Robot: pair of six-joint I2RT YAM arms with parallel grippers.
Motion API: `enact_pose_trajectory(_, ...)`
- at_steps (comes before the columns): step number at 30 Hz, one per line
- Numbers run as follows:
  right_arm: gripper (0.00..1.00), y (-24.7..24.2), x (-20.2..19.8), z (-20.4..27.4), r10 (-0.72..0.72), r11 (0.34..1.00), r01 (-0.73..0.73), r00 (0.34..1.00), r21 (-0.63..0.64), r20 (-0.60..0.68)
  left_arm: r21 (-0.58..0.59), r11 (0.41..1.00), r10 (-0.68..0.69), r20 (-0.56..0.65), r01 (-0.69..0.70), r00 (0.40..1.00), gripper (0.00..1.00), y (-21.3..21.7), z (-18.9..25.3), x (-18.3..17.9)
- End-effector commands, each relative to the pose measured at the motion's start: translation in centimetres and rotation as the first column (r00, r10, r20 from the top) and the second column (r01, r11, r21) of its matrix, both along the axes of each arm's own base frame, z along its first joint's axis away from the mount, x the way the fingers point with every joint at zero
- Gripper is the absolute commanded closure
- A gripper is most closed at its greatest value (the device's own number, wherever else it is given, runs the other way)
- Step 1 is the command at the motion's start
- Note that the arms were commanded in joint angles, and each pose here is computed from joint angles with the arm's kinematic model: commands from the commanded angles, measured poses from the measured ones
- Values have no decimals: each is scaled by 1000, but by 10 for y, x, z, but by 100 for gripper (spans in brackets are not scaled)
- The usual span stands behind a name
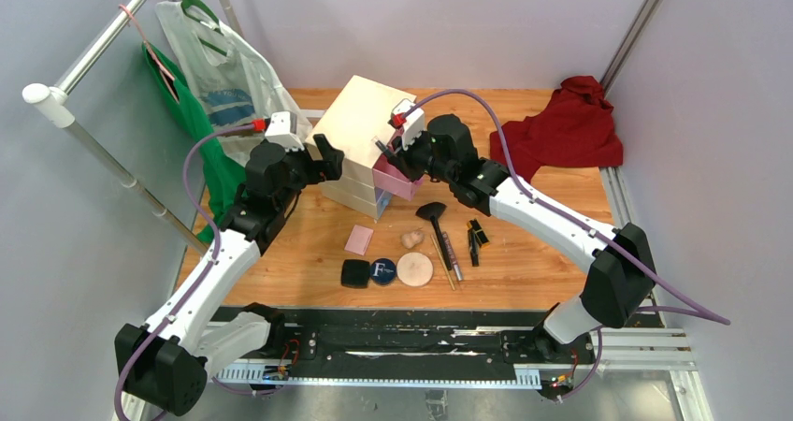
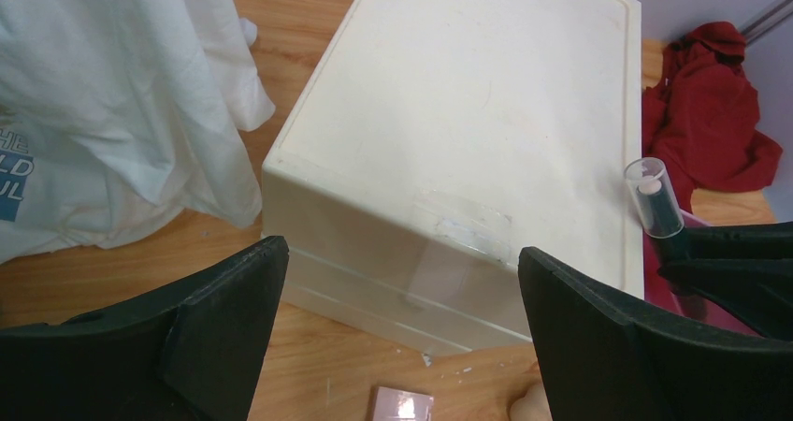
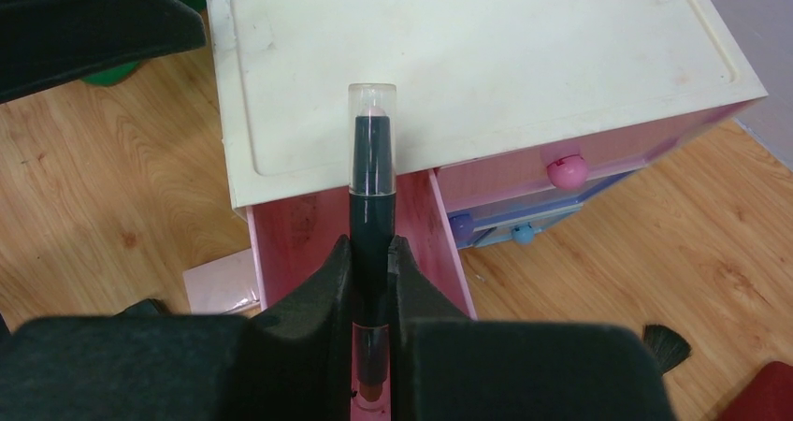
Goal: Organize the makeup
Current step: Place the makeup in the drawer.
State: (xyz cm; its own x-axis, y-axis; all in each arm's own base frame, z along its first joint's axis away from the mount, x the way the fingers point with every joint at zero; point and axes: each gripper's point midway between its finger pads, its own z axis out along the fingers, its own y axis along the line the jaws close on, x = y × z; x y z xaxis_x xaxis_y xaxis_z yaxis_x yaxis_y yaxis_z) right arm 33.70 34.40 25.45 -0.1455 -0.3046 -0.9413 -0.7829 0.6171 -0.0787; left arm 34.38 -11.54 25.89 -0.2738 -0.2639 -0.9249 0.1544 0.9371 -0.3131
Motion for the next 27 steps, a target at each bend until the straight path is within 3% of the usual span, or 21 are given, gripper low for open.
enact_pose_trajectory(1,89,-9,4,-6,-21,999,21,1000,-27,-20,-5,1000,5,27,-5,1000,2,1,3,1)
enact_pose_trajectory(8,81,-11,3,-7,-25,999,24,999,-30,-21,-6,1000,7,26,-7,1000,2,1,2,1)
enact_pose_trajectory(27,71,-16,0,-3,-34,999,34,999,-28,-14,-9,1000,13,38,-13,999,2,3,8,0)
